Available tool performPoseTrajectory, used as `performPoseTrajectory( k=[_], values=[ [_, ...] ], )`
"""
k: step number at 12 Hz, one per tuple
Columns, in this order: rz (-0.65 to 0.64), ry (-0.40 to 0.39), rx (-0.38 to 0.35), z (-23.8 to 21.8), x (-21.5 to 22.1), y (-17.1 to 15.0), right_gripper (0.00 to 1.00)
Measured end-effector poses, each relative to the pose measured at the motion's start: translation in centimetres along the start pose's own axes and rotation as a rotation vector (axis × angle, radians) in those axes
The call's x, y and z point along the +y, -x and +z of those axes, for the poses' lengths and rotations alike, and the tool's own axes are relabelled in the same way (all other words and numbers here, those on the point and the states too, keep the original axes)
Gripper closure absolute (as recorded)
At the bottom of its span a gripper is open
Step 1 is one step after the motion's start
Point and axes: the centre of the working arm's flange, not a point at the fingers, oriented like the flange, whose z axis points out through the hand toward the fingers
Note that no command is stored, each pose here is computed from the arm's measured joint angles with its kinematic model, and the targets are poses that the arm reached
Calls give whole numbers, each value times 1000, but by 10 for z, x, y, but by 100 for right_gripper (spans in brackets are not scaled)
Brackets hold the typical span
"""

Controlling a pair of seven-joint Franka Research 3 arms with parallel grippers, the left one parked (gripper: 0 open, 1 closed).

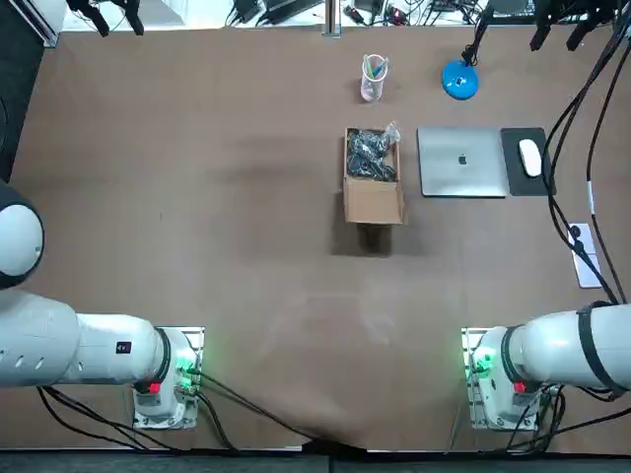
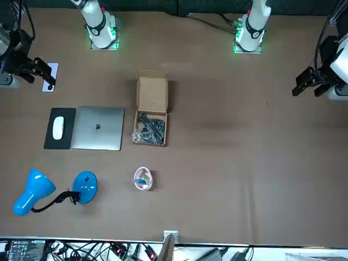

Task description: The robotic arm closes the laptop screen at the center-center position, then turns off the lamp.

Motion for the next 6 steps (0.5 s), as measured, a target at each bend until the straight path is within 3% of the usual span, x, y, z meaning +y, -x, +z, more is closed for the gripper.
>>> performPoseTrajectory(
  k=[6],
  values=[
    [-2,1,-3,1,-1,-1,0]
  ],
)
